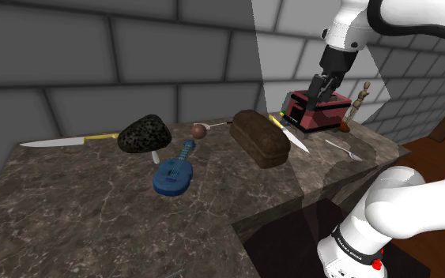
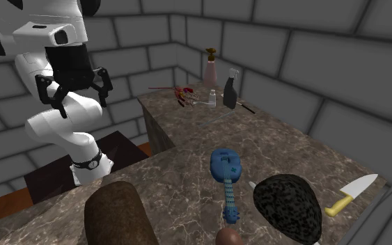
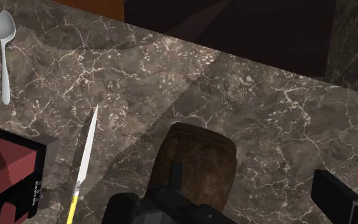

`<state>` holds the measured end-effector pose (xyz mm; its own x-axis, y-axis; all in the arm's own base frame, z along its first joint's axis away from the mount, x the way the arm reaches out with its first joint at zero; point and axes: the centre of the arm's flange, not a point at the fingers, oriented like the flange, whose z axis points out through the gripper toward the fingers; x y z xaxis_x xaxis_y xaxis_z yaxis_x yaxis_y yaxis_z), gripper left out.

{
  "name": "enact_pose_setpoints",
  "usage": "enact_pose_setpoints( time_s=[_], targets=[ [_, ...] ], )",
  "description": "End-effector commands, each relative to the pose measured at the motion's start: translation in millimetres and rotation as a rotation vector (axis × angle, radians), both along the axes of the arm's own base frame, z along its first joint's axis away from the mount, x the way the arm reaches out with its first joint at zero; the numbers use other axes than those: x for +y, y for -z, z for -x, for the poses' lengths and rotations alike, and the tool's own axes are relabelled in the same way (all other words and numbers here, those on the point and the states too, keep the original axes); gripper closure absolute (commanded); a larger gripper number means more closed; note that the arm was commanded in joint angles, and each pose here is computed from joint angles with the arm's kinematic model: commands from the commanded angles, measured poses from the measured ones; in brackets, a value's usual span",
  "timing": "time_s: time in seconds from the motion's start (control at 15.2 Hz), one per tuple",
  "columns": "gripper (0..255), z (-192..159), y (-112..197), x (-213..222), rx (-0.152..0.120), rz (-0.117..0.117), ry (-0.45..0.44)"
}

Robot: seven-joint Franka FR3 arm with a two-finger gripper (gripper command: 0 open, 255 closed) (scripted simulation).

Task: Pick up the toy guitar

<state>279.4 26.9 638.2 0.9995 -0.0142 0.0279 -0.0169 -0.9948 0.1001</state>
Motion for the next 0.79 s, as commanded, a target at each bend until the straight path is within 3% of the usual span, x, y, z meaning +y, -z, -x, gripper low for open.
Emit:
enact_pose_setpoints(
  time_s=[0.0, 0.73],
  targets=[
    [0, 0.0, 0.0, 0.0, 0.0, 0.0, 0.0],
    [0, -64.0, 75.7, 111.4, -0.013, 0.021, 0.251]
  ],
)
